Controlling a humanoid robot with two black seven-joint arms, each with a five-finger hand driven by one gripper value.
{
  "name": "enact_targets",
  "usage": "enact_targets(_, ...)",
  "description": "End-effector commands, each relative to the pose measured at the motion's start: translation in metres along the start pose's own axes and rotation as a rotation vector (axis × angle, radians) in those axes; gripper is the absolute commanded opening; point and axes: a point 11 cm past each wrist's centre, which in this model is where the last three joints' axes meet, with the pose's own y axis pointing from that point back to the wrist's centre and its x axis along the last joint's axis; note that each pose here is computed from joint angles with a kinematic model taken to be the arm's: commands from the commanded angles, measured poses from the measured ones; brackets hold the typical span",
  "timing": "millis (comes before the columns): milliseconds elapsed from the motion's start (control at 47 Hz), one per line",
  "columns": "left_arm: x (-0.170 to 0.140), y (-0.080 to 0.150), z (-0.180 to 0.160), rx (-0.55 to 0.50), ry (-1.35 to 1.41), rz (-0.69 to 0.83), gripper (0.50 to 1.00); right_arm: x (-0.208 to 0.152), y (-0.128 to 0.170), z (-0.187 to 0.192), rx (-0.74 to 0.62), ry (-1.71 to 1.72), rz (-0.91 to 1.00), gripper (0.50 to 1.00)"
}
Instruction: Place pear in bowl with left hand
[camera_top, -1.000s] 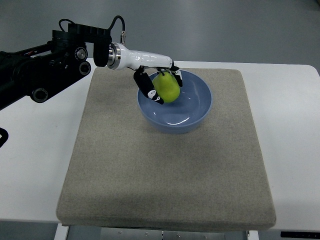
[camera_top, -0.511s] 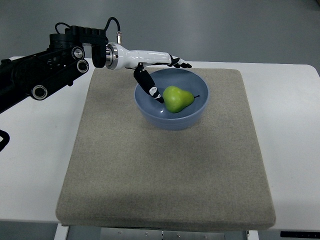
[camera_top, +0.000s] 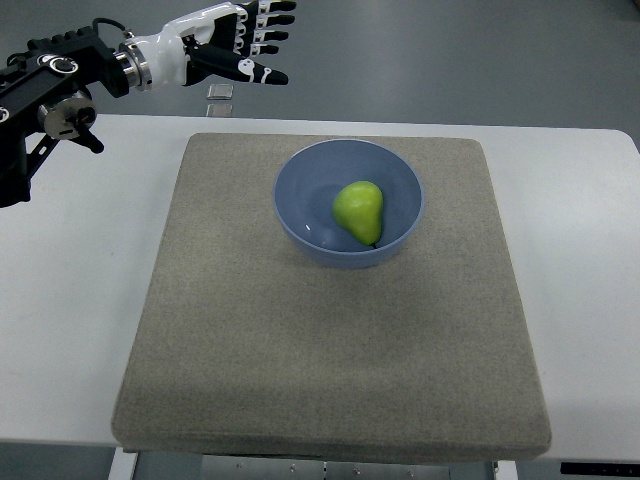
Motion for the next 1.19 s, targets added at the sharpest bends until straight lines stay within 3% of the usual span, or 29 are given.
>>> enact_targets(0, 0.007, 0.008, -0.015, -0.014, 0.105, 0.041, 0.994, 0.0, 0.0, 0.0, 0.0, 0.0, 0.0, 0.926)
enact_targets(191, 0.024, 0.032, -0.045, -0.048, 0.334, 0.138, 0.994, 0.0, 0.0, 0.0, 0.0, 0.0, 0.0, 0.926)
enact_targets(511, 0.039, 0.06, -0.091, 0.02, 0.654, 0.223, 0.996, 0.0, 0.0, 0.0, 0.0, 0.0, 0.0, 0.926)
enact_targets(1170, 0.034, 0.063, -0.094, 0.004, 0.72, 0.176, 0.996, -0.002, 0.0, 0.0, 0.0, 0.003, -0.011, 0.926)
